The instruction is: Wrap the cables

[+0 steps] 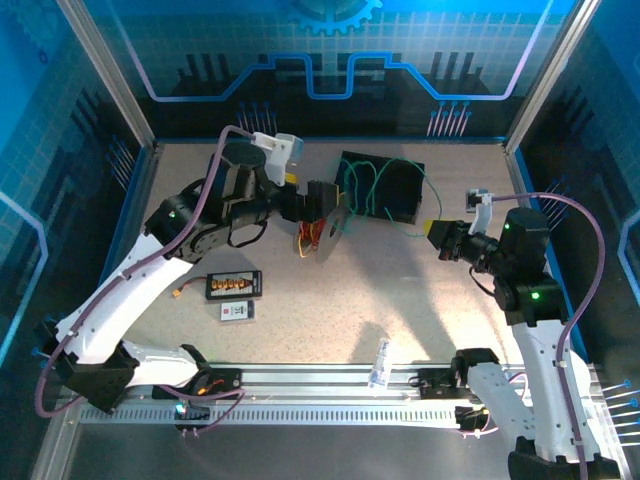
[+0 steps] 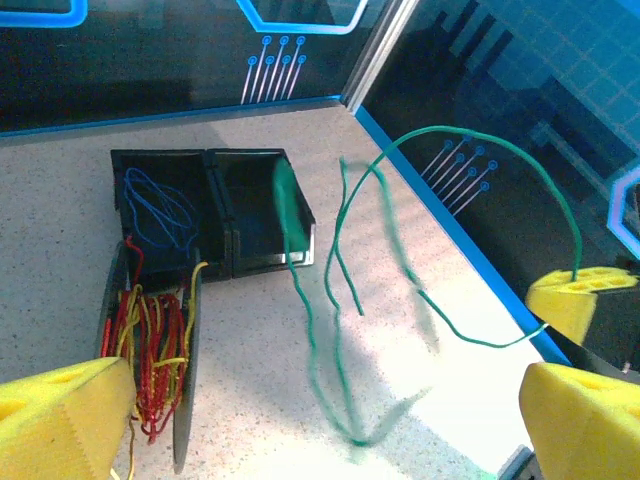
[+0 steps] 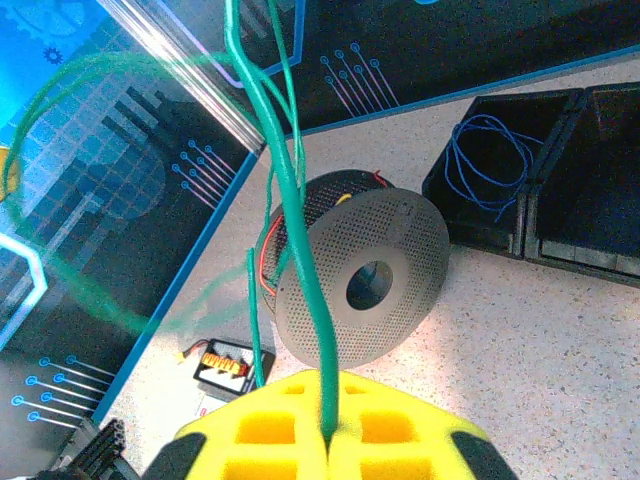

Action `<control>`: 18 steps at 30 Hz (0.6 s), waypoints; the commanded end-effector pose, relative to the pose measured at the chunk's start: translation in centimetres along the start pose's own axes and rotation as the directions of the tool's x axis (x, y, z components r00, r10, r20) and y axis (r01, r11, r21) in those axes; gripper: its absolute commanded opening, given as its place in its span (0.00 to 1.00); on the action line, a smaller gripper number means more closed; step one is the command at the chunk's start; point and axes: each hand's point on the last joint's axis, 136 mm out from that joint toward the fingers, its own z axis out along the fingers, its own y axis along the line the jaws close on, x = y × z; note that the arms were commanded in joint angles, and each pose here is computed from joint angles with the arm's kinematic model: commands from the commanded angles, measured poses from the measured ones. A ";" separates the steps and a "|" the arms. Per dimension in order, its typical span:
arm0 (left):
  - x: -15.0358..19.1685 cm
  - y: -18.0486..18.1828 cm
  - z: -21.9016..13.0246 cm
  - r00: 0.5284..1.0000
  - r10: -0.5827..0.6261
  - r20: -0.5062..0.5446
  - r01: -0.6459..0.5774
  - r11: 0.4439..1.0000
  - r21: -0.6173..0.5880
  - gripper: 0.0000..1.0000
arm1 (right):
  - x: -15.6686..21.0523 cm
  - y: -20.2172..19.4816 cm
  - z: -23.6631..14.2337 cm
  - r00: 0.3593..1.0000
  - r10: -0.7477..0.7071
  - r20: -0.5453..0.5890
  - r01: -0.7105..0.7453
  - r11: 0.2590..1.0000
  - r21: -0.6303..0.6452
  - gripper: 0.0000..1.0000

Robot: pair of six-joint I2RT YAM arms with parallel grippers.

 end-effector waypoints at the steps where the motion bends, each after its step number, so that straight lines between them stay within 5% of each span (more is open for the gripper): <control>1: -0.3 -1.2 -0.1 0.999 0.047 -0.012 -0.047 0.999 0.001 0.94 | -0.9 0.5 -0.6 0.999 -0.023 0.024 0.023 1.000 -0.003 0.00; 12: 0.4 -5.3 2.1 0.992 0.108 -0.068 -0.102 0.991 0.082 0.62 | -0.5 -0.1 -0.2 1.000 -0.023 0.012 0.023 1.000 0.013 0.00; 18: 1.1 -5.1 4.9 0.987 0.095 -0.127 -0.091 0.995 0.042 0.59 | -0.3 -0.1 -0.1 1.000 -0.022 0.007 0.022 1.000 0.005 0.00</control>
